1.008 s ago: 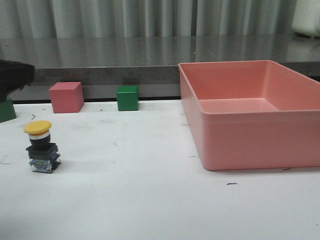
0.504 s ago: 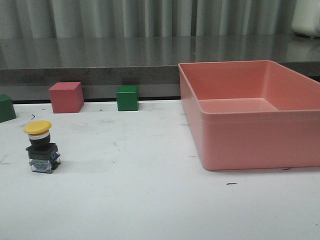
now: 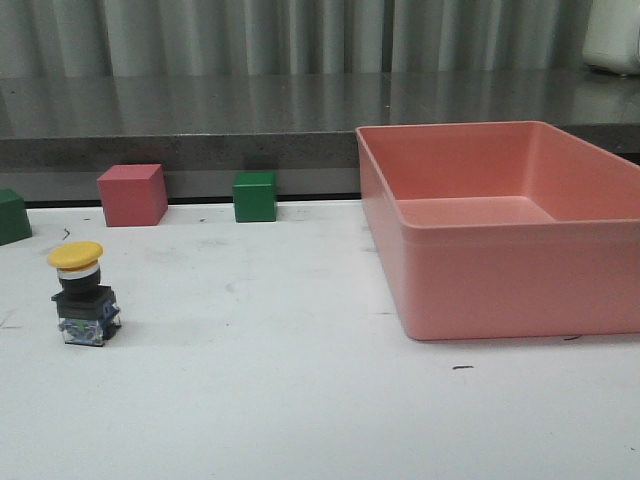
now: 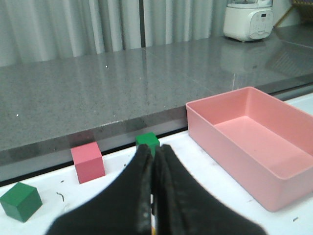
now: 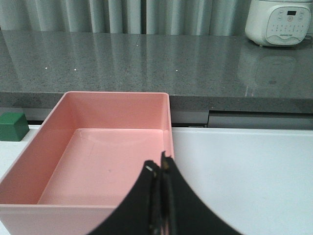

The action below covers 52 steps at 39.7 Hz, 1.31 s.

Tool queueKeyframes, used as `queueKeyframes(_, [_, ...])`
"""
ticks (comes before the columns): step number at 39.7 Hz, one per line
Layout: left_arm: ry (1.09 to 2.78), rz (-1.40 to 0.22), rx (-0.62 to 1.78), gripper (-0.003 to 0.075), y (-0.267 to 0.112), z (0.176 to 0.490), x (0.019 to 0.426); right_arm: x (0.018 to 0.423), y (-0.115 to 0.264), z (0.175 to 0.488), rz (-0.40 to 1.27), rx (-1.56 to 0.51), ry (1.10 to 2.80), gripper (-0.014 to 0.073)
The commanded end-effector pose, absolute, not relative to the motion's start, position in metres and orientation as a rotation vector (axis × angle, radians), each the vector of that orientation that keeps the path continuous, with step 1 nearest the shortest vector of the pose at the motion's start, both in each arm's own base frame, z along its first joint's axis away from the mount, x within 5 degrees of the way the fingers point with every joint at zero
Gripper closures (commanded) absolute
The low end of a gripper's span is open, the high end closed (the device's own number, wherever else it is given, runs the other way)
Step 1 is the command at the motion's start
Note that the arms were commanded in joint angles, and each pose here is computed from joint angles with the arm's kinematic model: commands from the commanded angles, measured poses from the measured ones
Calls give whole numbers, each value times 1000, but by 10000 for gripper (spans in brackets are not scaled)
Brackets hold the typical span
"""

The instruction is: Place and stand button with both arms

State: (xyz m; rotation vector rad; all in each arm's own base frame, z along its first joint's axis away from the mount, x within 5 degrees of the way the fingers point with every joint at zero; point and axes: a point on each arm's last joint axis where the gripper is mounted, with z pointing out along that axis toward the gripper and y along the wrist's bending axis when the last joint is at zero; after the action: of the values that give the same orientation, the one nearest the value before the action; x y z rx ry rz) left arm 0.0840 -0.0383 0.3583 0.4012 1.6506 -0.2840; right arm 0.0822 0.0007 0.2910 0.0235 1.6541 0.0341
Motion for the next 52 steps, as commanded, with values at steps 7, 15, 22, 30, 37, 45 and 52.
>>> queueKeyframes(7, [1666,-331,386,740,-31,365,63,82,0,306,13,9,1557,665])
queueKeyframes(15, [1636,-358,372,740,-28,367,54,82,0,306,13,9,1557,665])
queueKeyframes(22, [1633,-358,371,740,-27,368,53,82,0,306,13,9,1557,665])
queueKeyframes(30, [1633,-358,371,740,-27,368,53,82,0,306,13,9,1557,665])
queueKeyframes(37, [1633,-358,371,740,-27,368,53,82,0,306,13,9,1557,665])
queueKeyframes(45, [1631,-358,371,740,-27,368,53,82,0,306,13,9,1557,665])
queueKeyframes(52, [1569,-359,351,740,-28,359,57,82,0,306,13,9,1557,665])
